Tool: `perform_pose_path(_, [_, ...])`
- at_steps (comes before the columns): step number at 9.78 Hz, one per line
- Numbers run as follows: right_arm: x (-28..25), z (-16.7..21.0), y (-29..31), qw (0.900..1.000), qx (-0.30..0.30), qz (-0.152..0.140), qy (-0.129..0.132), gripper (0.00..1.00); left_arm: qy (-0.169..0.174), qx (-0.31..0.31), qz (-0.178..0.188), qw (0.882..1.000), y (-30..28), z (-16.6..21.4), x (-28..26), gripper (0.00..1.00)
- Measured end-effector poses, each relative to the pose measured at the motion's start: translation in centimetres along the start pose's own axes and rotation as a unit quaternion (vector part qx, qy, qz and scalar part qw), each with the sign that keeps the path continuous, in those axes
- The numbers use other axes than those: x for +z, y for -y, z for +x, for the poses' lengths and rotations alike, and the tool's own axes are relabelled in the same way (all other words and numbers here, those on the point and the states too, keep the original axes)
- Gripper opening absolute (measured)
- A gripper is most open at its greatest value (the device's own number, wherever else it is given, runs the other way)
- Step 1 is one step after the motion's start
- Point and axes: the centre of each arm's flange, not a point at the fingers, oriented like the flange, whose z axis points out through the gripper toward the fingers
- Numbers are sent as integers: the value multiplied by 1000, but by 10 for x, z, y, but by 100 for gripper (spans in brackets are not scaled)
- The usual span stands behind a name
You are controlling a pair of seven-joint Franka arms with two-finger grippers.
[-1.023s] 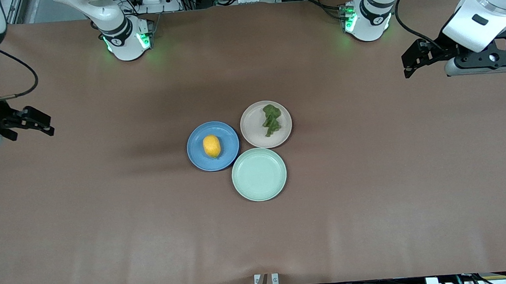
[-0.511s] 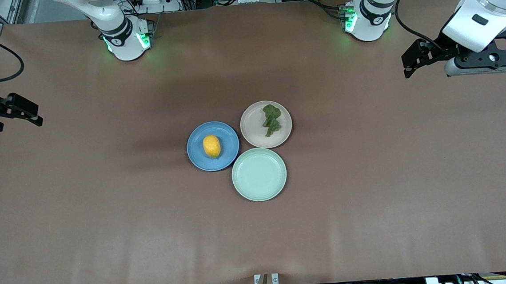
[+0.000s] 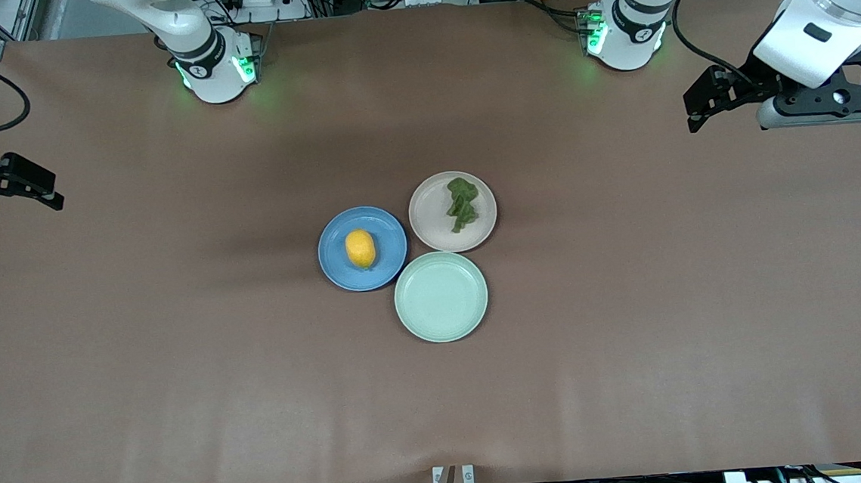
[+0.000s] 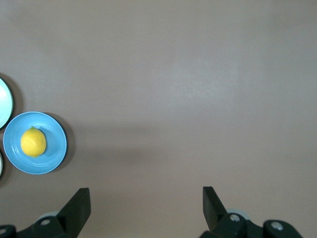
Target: Place lemon and lettuce in plates
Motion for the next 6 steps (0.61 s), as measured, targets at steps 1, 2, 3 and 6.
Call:
perform_pose_path(1, [1,-2,-2,1000,2,0,10,100,0,0,0,1000,0,0,0,100])
perform_pose_path(2, [0,-3,-2,1000,2,0,19,100,0,0,0,1000,0,0,0,100])
perform_pose_path(3, [0,-3,-2,1000,2,-3,22,100,0,0,0,1000,0,0,0,100])
perform_pose_path(6, [0,-2,-3,1000,2,-7,26,100,0,0,0,1000,0,0,0,100])
